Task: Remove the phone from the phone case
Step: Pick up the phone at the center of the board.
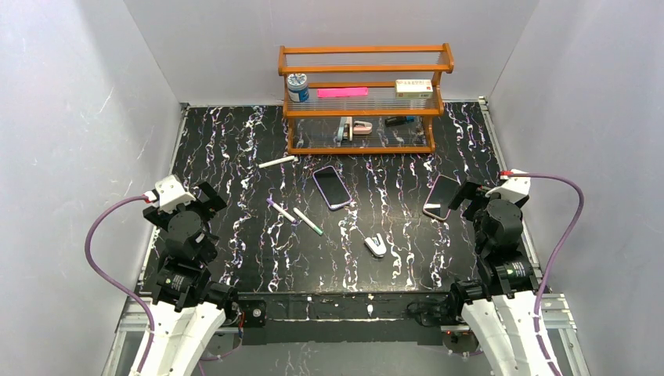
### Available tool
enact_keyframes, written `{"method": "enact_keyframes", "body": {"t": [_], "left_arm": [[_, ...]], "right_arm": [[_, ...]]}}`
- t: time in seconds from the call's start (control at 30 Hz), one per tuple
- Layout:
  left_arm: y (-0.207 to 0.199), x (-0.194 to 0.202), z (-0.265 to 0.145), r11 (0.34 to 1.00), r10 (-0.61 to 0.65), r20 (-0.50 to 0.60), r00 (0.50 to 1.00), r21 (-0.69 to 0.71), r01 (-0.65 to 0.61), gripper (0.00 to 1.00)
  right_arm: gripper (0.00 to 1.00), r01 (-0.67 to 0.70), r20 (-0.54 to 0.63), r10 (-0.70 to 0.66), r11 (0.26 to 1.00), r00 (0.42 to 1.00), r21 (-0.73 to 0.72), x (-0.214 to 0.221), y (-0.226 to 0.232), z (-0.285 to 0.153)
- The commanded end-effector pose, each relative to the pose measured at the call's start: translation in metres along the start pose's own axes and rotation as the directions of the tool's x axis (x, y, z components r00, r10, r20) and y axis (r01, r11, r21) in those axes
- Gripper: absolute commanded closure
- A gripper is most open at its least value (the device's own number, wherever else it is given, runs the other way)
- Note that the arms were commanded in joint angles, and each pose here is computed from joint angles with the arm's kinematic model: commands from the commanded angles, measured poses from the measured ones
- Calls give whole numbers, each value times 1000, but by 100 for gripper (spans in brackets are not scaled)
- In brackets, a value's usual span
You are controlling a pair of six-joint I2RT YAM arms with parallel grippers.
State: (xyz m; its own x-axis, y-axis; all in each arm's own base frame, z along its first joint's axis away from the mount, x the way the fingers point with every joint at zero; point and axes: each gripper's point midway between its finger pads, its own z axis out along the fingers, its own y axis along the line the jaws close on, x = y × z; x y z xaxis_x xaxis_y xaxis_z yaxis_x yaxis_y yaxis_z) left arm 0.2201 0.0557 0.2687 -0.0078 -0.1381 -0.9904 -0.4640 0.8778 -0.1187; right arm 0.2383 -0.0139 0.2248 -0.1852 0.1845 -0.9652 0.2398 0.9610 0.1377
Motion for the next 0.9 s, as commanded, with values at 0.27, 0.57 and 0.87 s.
{"method": "enact_keyframes", "body": {"t": [0.27,0.57,0.87], "left_arm": [[1,21,1,1000,9,-17,1000,1,-9,2],[-20,43,-9,987,35,-73,997,158,-23,2],[-27,46,-12,981,4,-66,998,193,8,2]], "right_arm": [[1,0,-67,-5,997,998,-73,-5,23,13],[1,-66,-299,59,998,953,-15,26,37,35],[1,-56,-603,127,989,787,135,79,43,55]]}}
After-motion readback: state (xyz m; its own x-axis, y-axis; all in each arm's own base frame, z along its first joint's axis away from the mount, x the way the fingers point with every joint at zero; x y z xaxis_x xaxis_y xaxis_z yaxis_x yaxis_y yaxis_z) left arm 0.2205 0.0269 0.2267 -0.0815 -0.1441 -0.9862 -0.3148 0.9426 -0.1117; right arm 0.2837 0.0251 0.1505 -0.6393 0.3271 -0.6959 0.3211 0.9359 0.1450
